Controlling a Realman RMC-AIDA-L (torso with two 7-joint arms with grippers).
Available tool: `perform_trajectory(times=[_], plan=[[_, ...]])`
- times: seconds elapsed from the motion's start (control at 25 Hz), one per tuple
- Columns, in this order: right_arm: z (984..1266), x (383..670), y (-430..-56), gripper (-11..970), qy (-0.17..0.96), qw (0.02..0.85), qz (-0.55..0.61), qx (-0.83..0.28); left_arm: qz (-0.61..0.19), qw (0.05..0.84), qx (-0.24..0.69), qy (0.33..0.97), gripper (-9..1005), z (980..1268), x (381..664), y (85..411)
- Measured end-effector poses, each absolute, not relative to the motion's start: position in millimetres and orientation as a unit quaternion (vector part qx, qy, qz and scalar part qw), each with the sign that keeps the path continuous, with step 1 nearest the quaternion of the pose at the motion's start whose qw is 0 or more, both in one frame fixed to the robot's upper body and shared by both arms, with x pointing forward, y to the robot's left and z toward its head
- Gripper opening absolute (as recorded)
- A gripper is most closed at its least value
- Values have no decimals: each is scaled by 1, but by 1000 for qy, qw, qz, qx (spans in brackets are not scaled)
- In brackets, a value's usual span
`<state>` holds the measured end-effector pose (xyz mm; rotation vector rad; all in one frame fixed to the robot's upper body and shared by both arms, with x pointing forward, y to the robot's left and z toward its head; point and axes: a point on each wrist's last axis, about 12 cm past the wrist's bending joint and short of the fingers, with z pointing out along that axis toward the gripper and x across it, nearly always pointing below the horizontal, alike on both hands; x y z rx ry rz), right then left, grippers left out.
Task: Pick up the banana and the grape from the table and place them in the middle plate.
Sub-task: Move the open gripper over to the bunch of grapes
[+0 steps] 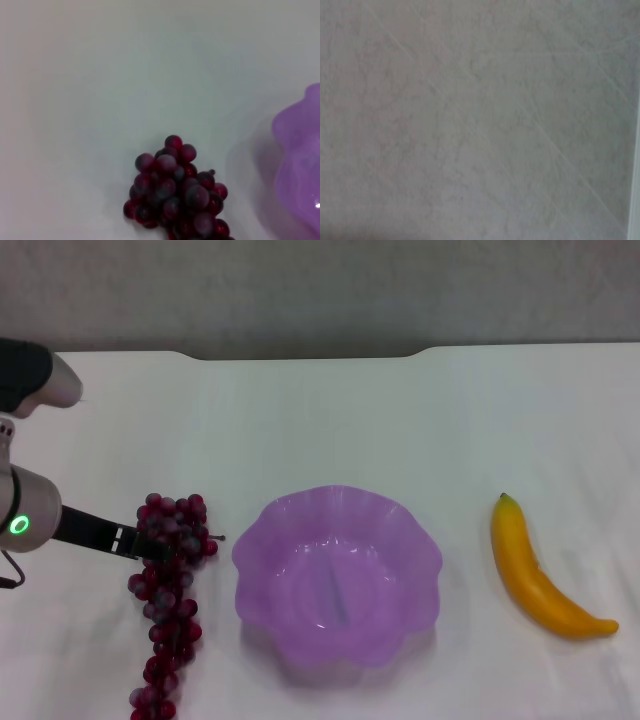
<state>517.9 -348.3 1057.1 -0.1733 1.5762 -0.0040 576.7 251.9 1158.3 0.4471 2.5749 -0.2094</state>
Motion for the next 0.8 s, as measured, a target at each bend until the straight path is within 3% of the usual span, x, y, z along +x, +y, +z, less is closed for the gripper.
perform_trajectory(times=[0.08, 0.8], plan=[[1057, 518, -348, 880, 708, 702, -2, -78, -77, 252, 159, 951, 883, 1155, 578, 251], [1058, 519, -347, 879, 707, 703, -1, -80, -88, 242, 121, 959, 881, 1134, 588, 249]])
